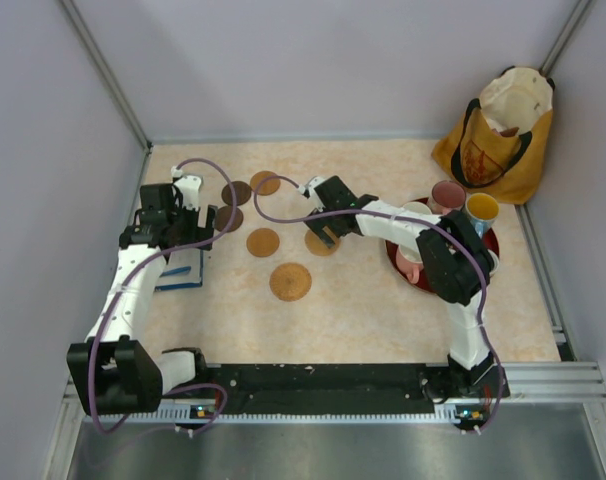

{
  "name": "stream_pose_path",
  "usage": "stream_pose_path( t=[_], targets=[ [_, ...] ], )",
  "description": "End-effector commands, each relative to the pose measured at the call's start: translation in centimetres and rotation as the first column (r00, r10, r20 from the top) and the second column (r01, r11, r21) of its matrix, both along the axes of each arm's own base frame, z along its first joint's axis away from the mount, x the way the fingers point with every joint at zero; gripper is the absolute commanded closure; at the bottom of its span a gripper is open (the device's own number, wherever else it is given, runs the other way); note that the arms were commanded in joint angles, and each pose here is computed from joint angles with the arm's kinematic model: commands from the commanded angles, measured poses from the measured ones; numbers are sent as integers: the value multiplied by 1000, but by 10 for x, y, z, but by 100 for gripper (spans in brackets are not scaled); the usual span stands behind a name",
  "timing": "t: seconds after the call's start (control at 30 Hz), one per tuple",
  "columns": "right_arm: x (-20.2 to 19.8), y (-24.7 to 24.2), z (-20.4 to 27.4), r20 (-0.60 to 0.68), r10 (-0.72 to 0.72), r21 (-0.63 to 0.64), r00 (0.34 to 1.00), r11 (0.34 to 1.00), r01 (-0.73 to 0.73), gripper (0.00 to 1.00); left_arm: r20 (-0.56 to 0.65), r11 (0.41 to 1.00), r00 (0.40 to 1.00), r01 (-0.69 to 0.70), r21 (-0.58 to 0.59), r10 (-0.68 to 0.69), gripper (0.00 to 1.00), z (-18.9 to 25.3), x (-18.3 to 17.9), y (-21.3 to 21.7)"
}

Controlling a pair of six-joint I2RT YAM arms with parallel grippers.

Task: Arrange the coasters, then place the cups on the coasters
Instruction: Move the coaster to the center of the board.

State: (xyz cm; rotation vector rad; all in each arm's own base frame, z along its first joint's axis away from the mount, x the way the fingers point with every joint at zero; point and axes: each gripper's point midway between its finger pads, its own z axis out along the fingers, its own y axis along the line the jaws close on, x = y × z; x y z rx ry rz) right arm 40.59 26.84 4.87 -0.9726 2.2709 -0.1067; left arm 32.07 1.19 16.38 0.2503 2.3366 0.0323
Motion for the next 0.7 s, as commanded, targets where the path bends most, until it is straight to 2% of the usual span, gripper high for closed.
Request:
stream_pose_path(
  t=[0.0, 0.2, 0.67],
  targets=[
    [15, 5, 31, 77, -24, 43, 997, 999, 21, 2, 38, 1000, 999, 2, -25, -1, 1, 6, 4, -2],
    [21, 1, 27, 89, -49, 21, 995, 999, 47, 2, 38, 1000, 999, 1, -25, 0, 1, 6, 3, -2],
    [20, 11, 50, 112, -30, 92, 993, 996, 19, 2, 38, 1000, 999, 4, -29, -3, 1, 6, 4, -3]
  ],
)
